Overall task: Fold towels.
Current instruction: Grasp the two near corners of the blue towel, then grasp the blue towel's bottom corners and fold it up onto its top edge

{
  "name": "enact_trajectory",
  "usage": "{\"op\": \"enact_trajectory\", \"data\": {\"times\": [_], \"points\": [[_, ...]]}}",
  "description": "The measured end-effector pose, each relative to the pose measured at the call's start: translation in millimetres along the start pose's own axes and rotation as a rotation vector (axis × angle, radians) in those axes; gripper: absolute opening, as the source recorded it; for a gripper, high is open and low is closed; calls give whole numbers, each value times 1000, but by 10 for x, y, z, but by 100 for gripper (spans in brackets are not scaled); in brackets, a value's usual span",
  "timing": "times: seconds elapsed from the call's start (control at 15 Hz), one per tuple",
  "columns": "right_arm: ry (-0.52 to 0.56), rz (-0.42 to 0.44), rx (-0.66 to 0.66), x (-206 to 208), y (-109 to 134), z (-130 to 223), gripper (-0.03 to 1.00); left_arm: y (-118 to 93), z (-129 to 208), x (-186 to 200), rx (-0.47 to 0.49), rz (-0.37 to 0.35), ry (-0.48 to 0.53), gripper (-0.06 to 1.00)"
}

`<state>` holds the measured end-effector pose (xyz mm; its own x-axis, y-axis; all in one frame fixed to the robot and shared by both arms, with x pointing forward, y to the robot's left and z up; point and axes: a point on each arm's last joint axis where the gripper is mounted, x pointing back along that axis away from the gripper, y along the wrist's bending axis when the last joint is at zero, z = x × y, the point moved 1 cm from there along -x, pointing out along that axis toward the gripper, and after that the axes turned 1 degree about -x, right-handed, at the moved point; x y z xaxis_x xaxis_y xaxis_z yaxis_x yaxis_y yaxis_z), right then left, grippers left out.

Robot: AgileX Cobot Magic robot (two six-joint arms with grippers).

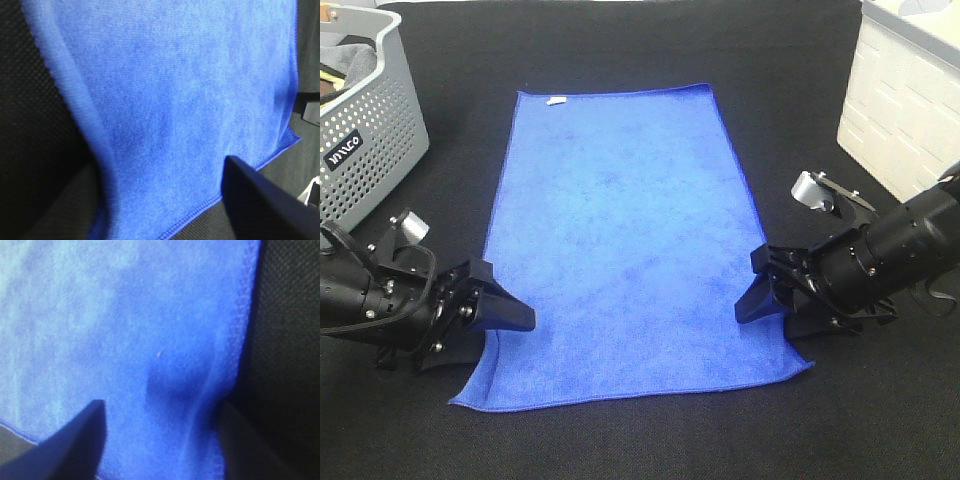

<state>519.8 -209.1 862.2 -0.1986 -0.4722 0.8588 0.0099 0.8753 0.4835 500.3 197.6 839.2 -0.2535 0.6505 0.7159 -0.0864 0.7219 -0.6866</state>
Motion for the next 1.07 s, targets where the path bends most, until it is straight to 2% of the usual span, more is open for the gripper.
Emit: {"op": "enact_trajectory", "data": {"times": [0.27, 0.33, 0.53, 0.8, 1.07], "points": [[2, 12, -9, -30, -23, -12, 9, 97, -3, -33, -2, -78, -3, 9], [3, 13, -20, -30, -24, -11, 0, 104, -2, -34, -8, -84, -2, 2], [26, -9, -38, -30, -1, 12, 0, 96, -2, -21, -20, -87, 0, 0], [71, -68, -36, 72, 108, 60, 0, -19, 32, 152, -90, -121, 45, 0], [70, -11, 3, 371, 193, 99, 0, -138, 123, 398, -162, -179, 125, 0]]}}
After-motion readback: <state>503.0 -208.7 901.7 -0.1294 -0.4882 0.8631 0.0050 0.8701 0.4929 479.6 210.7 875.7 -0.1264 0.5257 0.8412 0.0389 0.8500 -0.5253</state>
